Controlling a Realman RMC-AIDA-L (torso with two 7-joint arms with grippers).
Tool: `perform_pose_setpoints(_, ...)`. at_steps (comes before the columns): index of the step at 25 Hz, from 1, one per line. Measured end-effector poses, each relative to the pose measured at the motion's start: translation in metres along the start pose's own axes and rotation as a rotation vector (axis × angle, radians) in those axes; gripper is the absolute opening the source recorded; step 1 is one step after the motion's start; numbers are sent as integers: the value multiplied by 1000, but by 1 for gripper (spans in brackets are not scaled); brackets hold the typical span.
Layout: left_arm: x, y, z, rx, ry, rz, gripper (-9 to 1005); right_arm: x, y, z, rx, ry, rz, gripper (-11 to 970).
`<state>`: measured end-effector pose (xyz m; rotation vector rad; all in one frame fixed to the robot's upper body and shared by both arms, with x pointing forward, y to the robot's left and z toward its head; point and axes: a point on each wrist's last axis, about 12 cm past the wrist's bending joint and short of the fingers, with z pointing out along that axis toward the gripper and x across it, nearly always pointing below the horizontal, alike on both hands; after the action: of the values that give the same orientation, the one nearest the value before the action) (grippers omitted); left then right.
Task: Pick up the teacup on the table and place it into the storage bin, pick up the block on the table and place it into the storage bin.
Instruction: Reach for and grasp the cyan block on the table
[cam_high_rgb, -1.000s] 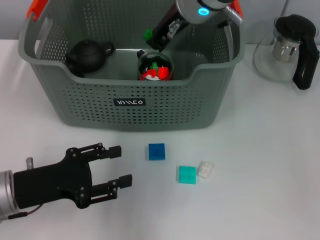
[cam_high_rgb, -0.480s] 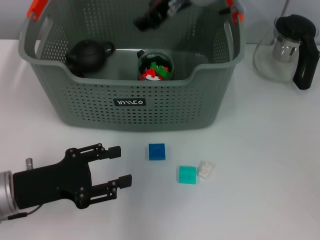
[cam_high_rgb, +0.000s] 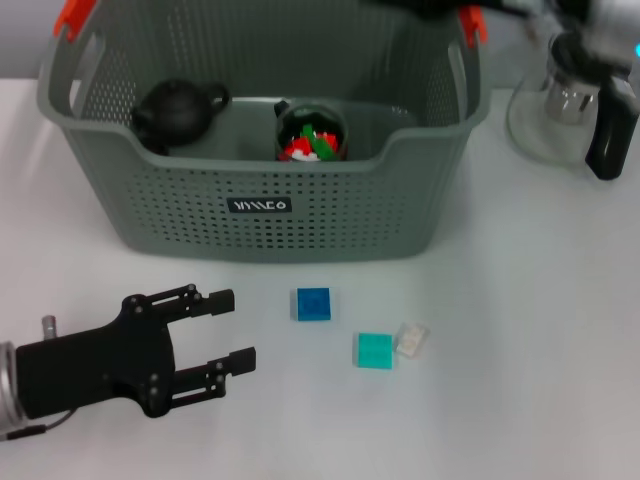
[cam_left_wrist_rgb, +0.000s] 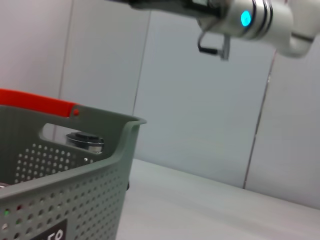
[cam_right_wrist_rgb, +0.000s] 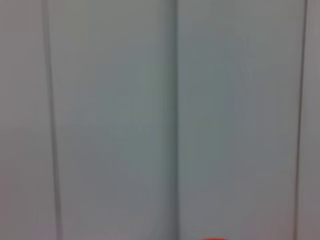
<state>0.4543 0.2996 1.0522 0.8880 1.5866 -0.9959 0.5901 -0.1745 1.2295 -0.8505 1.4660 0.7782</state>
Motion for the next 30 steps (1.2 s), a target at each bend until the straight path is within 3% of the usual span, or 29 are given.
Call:
perform_pose_setpoints(4,-3,-6,-7,52,4,13,691,26,11,-34,-140,-46,25,794)
perform_pose_setpoints(7,-5,-8,-12,81,16,17,691,43,20,-49,-248,18,28,792)
perform_pose_setpoints(10,-5,-7,-17,55,8,16,691,55,27,-60,-318,135,32,791)
perform_pose_setpoints(11,-5,-6,-21,27,0,16,691,56,29,-66,-335,245,35,791)
perform_pose_setpoints(15,-6,-5,-26,-2,-6,20,691,49,28,-68,-322,440,17,791)
perform_pose_setpoints(16,-6,-4,-26,-6,-7,20,691,39,26,-61,-314,570,-14,790)
perform_pose_setpoints(18,-6,-4,-27,-15,-8,22,691,35,25,-58,-310,620,-24,790)
perform_pose_setpoints(23,-7,-2,-26,-21,-10,25,691,12,27,-22,-370,849,-116,790)
perform_pose_setpoints(26,-6,-1,-26,-27,-10,22,691,14,36,5,-394,1012,-201,791)
perform_pose_setpoints(30,-4,-1,-24,-41,-9,16,691,22,43,23,-417,1078,-241,791)
